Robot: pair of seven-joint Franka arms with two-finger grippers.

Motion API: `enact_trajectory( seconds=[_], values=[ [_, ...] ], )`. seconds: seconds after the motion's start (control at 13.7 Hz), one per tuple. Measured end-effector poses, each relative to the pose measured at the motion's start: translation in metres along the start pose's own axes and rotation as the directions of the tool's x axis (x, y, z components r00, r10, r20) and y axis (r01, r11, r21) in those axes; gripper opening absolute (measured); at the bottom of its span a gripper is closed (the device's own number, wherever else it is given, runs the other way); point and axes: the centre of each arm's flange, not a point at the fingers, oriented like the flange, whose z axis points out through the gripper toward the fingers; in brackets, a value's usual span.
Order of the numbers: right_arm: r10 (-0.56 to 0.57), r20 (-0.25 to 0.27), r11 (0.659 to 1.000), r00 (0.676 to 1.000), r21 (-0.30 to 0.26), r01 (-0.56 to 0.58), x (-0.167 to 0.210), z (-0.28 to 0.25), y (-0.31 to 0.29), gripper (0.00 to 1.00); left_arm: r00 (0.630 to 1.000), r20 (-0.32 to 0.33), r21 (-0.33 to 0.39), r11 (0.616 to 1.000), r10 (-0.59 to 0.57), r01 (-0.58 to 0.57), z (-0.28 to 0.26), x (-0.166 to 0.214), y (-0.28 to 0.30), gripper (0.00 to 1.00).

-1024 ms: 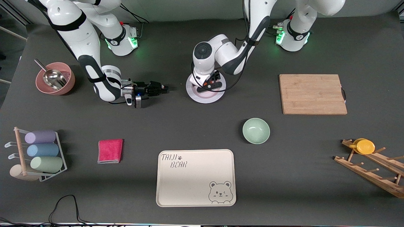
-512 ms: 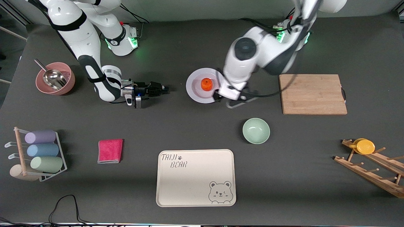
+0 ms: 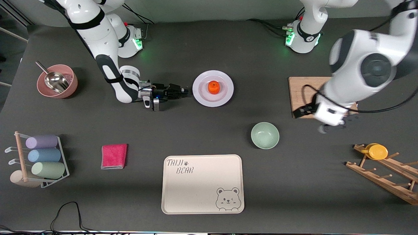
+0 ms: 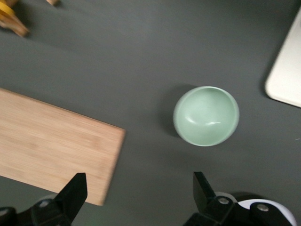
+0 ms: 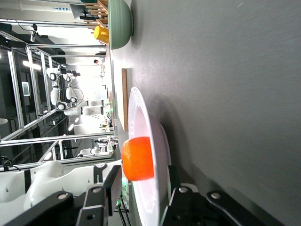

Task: Place orange and plate with both arms
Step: 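Withdraw the left gripper while the right gripper lifts the plate, then carry the plate with the right gripper onto the bear-printed tray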

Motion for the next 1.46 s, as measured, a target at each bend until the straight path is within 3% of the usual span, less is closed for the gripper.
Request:
enact_trajectory(
  seconds=[0.29,0.66,0.73,0.95,1.24,1.46],
  values=[
    [-0.009,0.009,1.000,1.000,-0.012,0.009,0.000,0.026,0.001,0.47,0.996,-0.031,0.009,0.997,0.081,-0.081,-0.034,0.015,-0.076,1.00],
    [-0.023,0.021,0.999,1.000,-0.031,0.024,0.001,0.038,-0.002,0.45,0.993,-0.015,0.038,0.993,0.114,-0.113,-0.057,0.015,-0.147,1.00],
    [-0.024,0.021,0.999,0.999,-0.031,0.025,0.001,0.038,-0.002,0.41,0.993,-0.026,0.054,0.993,0.111,-0.109,-0.061,0.015,-0.153,1.00],
    [-0.025,0.021,0.999,0.999,-0.030,0.025,0.001,0.038,-0.002,0.06,0.992,-0.046,0.065,0.991,0.119,-0.116,-0.071,0.015,-0.150,1.00],
    [-0.043,0.007,0.999,0.999,-0.015,0.043,0.014,0.041,-0.009,0.04,0.991,-0.043,0.071,0.990,0.129,-0.126,-0.074,0.013,-0.145,1.00],
    [-0.070,-0.040,0.997,0.997,0.012,0.071,0.041,0.034,-0.030,0.04,0.991,-0.036,0.073,0.990,0.125,-0.122,-0.072,0.014,-0.147,1.00]
  ],
)
